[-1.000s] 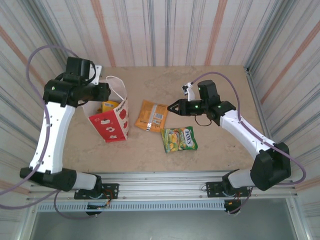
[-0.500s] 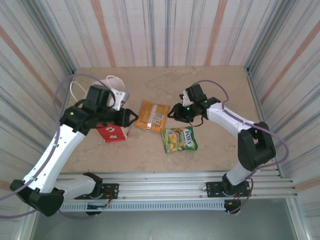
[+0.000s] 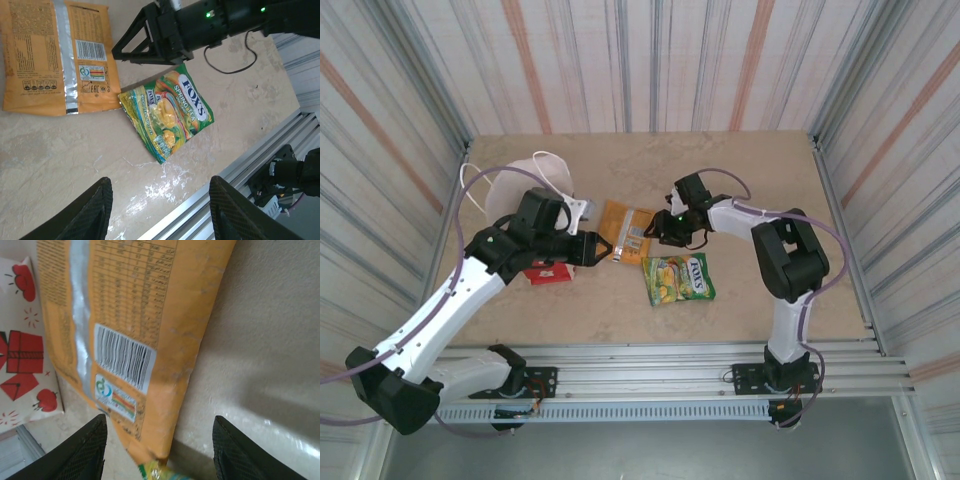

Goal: Place the snacks into the paper bag

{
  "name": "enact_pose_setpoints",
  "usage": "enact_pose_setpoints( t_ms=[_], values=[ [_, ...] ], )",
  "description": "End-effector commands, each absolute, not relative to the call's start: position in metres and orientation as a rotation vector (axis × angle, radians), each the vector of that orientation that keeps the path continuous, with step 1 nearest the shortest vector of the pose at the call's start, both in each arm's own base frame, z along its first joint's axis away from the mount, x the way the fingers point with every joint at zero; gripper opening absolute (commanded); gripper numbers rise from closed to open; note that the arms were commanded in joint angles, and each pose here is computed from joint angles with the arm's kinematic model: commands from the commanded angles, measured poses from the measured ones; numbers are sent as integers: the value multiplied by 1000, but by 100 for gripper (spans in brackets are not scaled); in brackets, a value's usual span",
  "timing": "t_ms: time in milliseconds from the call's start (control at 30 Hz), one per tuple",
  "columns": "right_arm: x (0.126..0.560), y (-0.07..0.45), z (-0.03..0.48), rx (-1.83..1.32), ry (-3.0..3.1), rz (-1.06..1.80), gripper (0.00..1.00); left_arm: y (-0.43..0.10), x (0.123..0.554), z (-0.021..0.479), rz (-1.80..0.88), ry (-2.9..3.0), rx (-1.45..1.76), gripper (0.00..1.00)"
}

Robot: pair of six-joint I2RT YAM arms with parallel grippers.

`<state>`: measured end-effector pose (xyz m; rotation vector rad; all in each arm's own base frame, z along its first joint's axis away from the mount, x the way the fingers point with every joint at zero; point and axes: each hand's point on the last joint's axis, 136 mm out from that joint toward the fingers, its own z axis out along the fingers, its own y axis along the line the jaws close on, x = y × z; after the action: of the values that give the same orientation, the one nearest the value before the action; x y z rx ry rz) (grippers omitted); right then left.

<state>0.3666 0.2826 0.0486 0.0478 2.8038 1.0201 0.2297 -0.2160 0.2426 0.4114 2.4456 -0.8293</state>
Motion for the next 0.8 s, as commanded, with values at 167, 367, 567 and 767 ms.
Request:
enact_pose_setpoints(
  t_ms=[167, 367, 567, 767],
  values=[
    [385, 303, 34, -8, 2777, 1092, 56, -224, 237, 233, -836, 2479, 400, 55],
    [394, 307, 20, 5, 2779, 1091, 53, -229, 242, 234, -844, 2491, 411, 55],
    [396, 307, 9, 22, 2793, 1075, 27, -231, 245, 237, -846, 2494, 404, 55],
    [398, 307, 31, -51, 2725, 1068, 5, -229, 247, 245, -827, 2477, 404, 55]
  ],
)
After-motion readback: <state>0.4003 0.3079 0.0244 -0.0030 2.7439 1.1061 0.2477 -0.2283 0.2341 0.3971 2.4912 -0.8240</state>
